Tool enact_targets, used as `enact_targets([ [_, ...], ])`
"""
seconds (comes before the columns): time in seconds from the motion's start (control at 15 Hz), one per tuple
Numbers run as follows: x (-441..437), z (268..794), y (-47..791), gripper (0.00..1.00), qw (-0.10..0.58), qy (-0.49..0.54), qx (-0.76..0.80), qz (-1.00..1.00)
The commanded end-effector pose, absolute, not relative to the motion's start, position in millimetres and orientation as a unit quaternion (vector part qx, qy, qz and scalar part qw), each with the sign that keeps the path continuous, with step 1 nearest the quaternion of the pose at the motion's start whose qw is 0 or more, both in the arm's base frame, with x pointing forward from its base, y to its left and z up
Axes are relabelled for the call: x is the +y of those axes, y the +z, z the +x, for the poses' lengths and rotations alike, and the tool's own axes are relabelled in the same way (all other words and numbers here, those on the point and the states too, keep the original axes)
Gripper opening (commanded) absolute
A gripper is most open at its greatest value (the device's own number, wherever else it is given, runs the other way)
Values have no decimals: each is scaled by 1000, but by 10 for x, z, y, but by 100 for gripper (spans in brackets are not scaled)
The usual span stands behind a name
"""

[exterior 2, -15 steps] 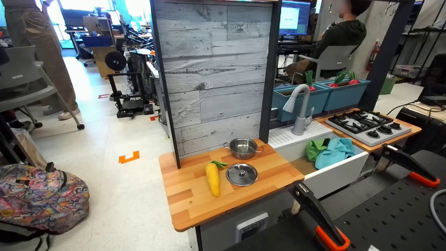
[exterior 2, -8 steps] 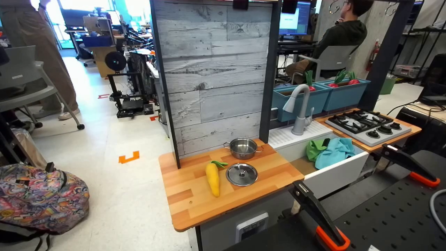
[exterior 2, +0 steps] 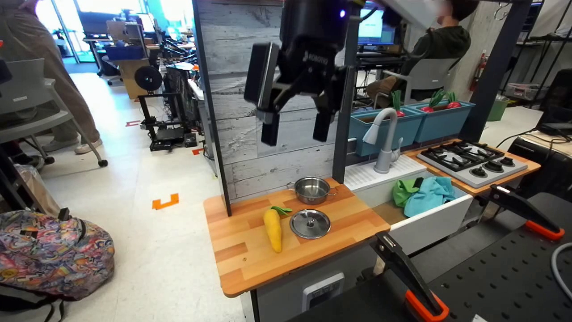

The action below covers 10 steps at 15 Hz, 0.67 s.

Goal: Place the carrot on the silver pan

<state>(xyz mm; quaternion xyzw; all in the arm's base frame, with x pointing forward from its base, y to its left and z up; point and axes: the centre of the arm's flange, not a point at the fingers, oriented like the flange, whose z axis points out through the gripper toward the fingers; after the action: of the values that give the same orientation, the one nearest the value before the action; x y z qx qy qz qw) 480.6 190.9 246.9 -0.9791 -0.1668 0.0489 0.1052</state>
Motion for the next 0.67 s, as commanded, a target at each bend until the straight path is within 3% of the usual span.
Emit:
enact_targets([
  [0.0, 2154, 5229, 1925, 100, 120, 89, -145, -978],
  [0.6, 2541, 5558, 1011, 100, 72, 116, -10, -991],
])
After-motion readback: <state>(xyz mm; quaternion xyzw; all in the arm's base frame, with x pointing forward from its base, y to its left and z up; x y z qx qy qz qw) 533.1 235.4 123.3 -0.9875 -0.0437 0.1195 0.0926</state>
